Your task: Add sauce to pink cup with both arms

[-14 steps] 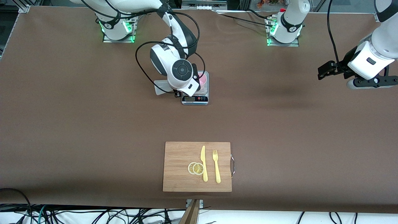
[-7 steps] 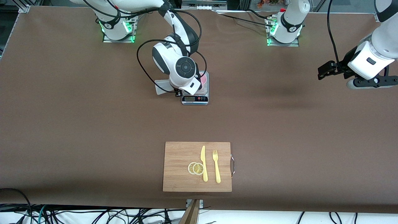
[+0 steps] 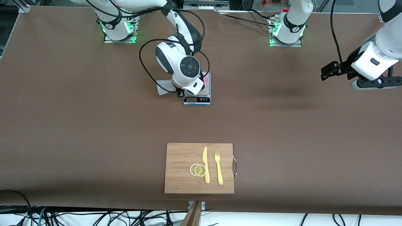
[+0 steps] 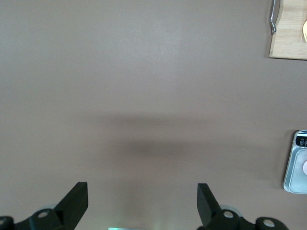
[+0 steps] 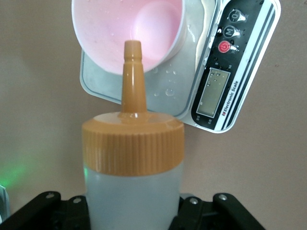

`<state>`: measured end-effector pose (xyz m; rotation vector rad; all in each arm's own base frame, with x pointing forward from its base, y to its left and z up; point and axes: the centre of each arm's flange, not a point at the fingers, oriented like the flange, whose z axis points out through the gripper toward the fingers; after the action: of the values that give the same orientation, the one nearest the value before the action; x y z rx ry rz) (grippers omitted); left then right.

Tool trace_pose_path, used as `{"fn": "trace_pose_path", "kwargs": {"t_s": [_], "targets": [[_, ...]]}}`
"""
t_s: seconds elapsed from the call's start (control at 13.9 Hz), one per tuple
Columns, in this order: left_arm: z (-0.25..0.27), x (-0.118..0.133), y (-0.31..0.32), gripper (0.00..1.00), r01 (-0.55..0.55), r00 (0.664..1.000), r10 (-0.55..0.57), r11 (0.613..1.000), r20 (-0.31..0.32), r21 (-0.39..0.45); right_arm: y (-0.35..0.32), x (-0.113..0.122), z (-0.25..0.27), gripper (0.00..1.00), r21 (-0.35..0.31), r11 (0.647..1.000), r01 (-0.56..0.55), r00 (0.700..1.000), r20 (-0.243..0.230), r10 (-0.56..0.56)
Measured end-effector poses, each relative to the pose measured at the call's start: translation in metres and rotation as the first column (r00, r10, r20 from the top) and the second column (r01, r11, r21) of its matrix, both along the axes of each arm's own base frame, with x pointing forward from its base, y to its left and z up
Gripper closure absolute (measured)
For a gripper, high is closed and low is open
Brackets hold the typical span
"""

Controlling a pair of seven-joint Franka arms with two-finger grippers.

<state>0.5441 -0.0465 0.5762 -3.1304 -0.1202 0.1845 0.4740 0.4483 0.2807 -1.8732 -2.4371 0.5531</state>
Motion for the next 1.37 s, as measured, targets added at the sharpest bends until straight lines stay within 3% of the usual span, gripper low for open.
{"fn": "trace_pose_path", "kwargs": {"t_s": [1.37], "targets": [[0.0, 0.0, 0.0, 0.0, 0.0, 1.0, 0.0, 1.0, 0.0, 0.0, 0.0088, -0.0051, 0.0004, 0.78, -0.033, 0.999, -0.04, 0.999, 0.015, 0.041]]}}
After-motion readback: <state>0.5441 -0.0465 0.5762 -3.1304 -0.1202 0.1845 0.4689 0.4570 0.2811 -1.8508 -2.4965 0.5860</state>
